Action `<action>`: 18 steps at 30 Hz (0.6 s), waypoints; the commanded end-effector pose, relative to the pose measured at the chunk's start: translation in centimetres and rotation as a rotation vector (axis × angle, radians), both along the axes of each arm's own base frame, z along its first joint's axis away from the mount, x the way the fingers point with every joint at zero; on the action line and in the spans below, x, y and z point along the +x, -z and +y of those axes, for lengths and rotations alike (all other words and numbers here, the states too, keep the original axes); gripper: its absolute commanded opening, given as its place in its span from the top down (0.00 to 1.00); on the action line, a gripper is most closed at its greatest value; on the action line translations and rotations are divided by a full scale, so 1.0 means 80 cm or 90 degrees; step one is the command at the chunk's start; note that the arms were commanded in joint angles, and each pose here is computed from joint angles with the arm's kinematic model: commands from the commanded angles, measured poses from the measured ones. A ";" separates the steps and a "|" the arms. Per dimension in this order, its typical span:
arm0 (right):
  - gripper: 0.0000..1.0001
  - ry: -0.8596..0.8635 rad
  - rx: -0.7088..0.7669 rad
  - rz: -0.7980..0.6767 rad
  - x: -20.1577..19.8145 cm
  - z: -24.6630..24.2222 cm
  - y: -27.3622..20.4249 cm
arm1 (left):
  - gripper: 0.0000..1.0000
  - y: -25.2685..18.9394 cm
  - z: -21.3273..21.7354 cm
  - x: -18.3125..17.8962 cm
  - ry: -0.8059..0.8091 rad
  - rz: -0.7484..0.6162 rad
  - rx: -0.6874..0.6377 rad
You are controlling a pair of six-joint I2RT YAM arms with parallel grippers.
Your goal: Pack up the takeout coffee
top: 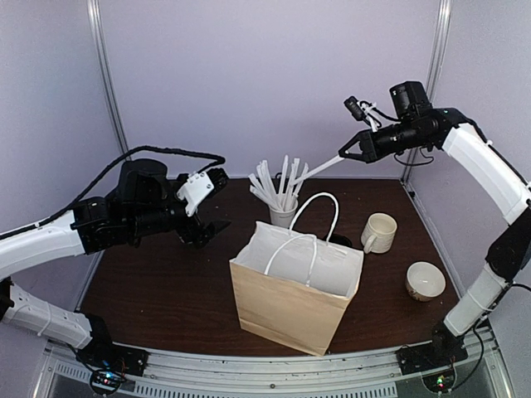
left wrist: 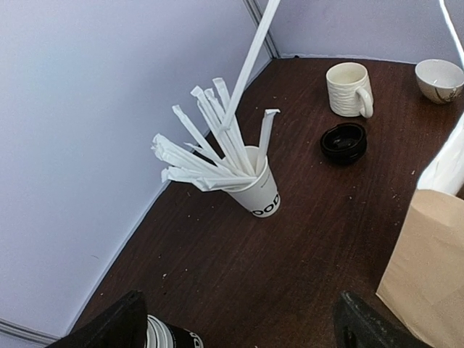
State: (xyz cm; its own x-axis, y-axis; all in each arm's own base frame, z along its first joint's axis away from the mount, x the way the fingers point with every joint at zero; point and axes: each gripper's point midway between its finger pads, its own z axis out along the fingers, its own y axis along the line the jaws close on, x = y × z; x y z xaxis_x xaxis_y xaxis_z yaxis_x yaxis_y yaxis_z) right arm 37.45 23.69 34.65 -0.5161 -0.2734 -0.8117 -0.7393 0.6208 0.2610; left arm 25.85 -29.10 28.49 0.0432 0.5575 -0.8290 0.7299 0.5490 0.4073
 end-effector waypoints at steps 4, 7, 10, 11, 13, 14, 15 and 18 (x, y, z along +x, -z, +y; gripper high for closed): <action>1.00 0.020 0.004 -0.080 -0.050 -0.032 -0.065 | 0.07 -0.015 0.018 0.027 -0.054 -0.049 0.003; 1.00 0.016 0.023 -0.107 -0.067 -0.040 -0.086 | 0.07 -0.016 0.027 0.040 -0.073 -0.040 -0.017; 1.00 -0.001 0.045 -0.121 -0.088 -0.044 -0.103 | 0.07 -0.018 0.038 0.052 -0.095 -0.041 -0.037; 1.00 -0.010 0.052 -0.125 -0.095 -0.044 -0.108 | 0.07 -0.018 0.041 0.055 -0.102 -0.043 -0.041; 1.00 -0.038 0.066 -0.137 -0.114 -0.044 -0.121 | 0.07 -0.017 0.045 0.060 -0.111 -0.045 -0.045; 1.00 -0.053 0.073 -0.144 -0.126 -0.043 -0.130 | 0.07 -0.016 0.045 0.062 -0.114 -0.046 -0.047; 1.00 -0.066 0.081 -0.149 -0.135 -0.043 -0.137 | 0.07 -0.016 0.044 0.062 -0.115 -0.044 -0.051; 1.00 -0.120 0.111 -0.176 -0.170 -0.039 -0.169 | 0.07 -0.018 0.038 0.063 -0.110 -0.034 -0.073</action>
State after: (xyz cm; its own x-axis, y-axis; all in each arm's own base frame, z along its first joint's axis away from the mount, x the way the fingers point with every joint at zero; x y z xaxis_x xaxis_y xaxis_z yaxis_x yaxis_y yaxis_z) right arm 27.68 20.20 45.12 -0.3006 -0.2024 -0.9320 -0.8235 0.5481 0.1466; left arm 30.29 -25.35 28.69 -0.0172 0.5389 -0.8422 0.6105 0.6728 0.4180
